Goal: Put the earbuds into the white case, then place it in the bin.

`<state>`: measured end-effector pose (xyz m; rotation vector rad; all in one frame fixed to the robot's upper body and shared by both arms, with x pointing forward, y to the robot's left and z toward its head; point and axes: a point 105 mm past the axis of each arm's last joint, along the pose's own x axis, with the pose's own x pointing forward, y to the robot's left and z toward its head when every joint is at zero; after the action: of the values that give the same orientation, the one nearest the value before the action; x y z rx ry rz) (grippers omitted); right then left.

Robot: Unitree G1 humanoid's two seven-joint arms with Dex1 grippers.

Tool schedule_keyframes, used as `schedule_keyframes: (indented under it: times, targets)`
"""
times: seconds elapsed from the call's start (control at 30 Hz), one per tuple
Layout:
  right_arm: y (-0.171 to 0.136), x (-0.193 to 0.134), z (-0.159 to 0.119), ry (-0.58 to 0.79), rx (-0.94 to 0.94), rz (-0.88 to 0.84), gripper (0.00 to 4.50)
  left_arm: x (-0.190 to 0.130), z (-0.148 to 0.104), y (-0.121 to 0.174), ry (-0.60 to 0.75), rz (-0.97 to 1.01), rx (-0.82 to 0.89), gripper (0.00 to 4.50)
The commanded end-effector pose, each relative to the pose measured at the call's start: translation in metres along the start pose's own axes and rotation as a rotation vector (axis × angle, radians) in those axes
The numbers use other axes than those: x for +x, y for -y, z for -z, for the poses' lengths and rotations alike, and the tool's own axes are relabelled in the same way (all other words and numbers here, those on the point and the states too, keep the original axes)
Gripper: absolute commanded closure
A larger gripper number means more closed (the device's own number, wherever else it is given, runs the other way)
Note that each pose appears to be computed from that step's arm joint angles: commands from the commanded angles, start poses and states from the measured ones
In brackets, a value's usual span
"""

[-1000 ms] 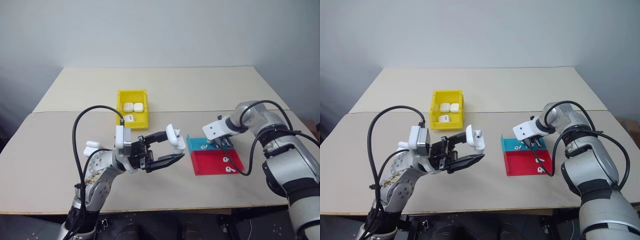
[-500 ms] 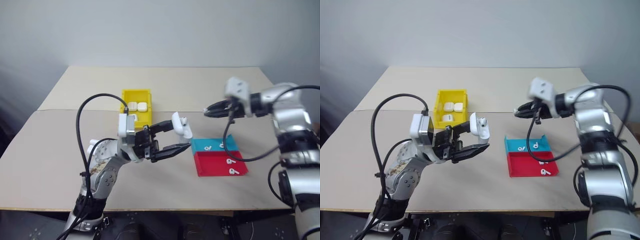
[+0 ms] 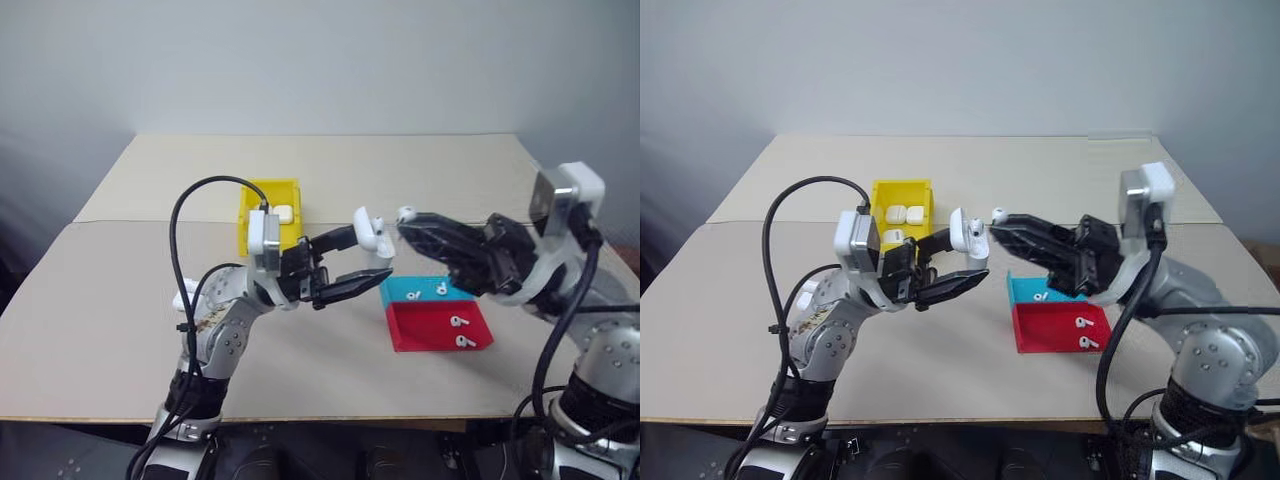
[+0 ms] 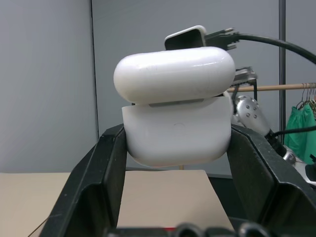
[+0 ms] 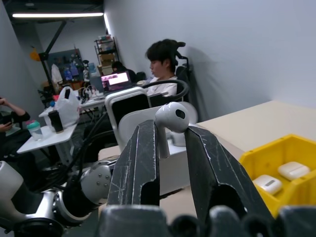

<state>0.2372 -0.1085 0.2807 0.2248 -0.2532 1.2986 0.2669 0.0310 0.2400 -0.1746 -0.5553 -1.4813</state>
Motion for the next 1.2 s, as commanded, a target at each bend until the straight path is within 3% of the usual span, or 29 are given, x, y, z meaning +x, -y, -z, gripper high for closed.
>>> schedule_keyframes:
  times: [0.03, 0.43, 0.7, 0.93, 1.07, 1.2]
  targets:
    - [-0.01, 0.006, -0.005, 0.038, -0.02, -0.03, 3.9, 0.005, -0.012, 0.004, 0.032, 0.025, 0.034, 1.74]
    - [-0.011, 0.01, 0.019, -0.102, -0.048, -0.028, 3.9, 0.002, -0.013, 0.002, 0.025, 0.011, 0.048, 1.74]
    - [-0.006, 0.005, 0.019, -0.162, -0.117, -0.027, 1.42, 0.003, -0.014, 0.001, 0.028, 0.003, 0.059, 1.74]
    - [-0.002, -0.011, 0.001, -0.165, -0.173, 0.009, 1.42, 0.0, -0.012, -0.001, 0.014, -0.023, 0.062, 1.74]
    - [-0.003, -0.014, -0.015, -0.208, -0.246, 0.007, 2.38, -0.015, 0.0, -0.005, -0.076, -0.051, 0.066, 1.74]
    - [0.001, 0.001, -0.022, -0.303, -0.33, -0.022, 3.77, -0.028, 0.007, -0.009, -0.139, -0.072, 0.074, 1.74]
